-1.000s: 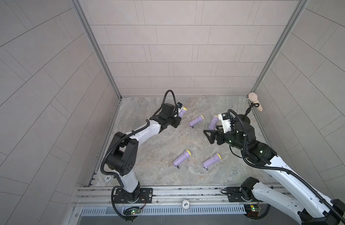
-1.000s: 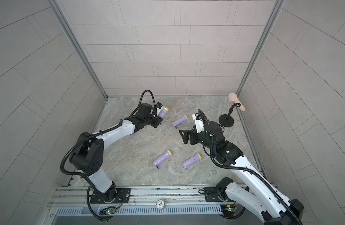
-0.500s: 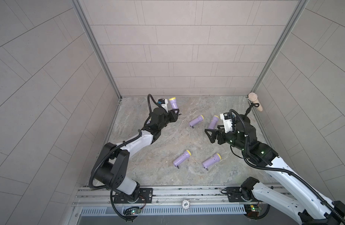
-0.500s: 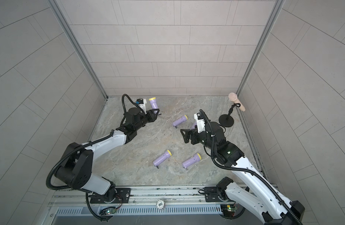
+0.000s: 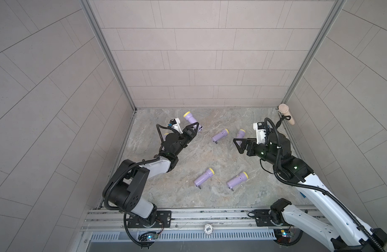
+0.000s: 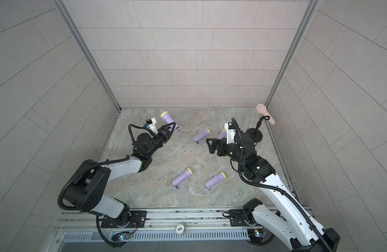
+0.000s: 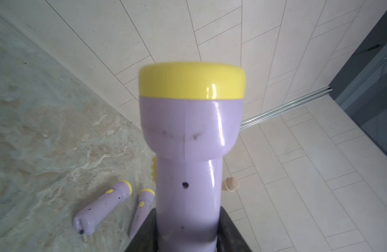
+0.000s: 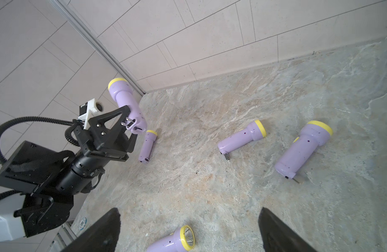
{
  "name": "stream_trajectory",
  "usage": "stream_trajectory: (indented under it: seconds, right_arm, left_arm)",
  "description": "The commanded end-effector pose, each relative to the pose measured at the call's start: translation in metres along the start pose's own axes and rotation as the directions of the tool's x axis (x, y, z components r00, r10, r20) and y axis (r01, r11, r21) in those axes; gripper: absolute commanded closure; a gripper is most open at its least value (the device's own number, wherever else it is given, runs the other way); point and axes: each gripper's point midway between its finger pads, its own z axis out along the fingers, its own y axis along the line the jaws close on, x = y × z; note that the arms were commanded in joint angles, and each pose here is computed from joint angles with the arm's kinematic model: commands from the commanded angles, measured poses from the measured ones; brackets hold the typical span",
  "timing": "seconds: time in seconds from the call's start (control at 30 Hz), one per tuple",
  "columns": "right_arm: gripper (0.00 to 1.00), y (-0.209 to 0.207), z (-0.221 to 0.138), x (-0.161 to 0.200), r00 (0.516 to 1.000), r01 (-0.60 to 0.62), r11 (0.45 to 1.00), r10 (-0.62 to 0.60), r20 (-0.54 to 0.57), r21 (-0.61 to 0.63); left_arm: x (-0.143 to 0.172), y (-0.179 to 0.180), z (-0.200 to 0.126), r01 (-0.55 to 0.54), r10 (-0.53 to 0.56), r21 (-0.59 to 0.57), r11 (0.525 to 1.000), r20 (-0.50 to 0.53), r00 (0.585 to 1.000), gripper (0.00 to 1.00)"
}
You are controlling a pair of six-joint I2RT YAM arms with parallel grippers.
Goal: Close the plug at the bottom of the flashlight
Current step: Pick up the flashlight from the center of the board, then close the plug of the flashlight.
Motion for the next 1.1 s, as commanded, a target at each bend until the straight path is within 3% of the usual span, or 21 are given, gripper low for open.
stream_trajectory:
  seconds: [0.0,0.33,0.57,0.8,1.07]
  right_arm:
    - [0.00,0.012,0.002,-0.013,0.988,-0.151,0.985,0.154,0.028,-0.086]
    - [0.00,0.025,0.030,-0.017,0.919,-0.388,0.895,0.392,-0.028,-0.221]
    - [0.00,0.022,0.035,-0.026,0.852,-0.483,0.812,0.523,0.039,-0.328]
    - [0.00,0.020,0.038,-0.031,0.808,-0.517,0.770,0.583,0.082,-0.374]
    - [0.00,0.017,0.058,-0.015,0.776,-0.569,0.728,0.630,0.046,-0.383]
  left_arm:
    - [-0.009,-0.029,-0.005,0.087,-0.093,0.157,0.984,0.029,0.995,1.00]
    - [0.003,-0.033,-0.001,0.174,-0.168,0.178,0.969,-0.046,0.985,1.00]
    - [0.021,-0.037,0.005,0.255,-0.233,0.181,0.950,-0.138,0.963,1.00]
    - [0.033,-0.041,0.010,0.289,-0.261,0.178,0.940,-0.166,0.951,1.00]
    - [0.047,-0.042,0.014,0.328,-0.295,0.167,0.930,-0.195,0.936,1.00]
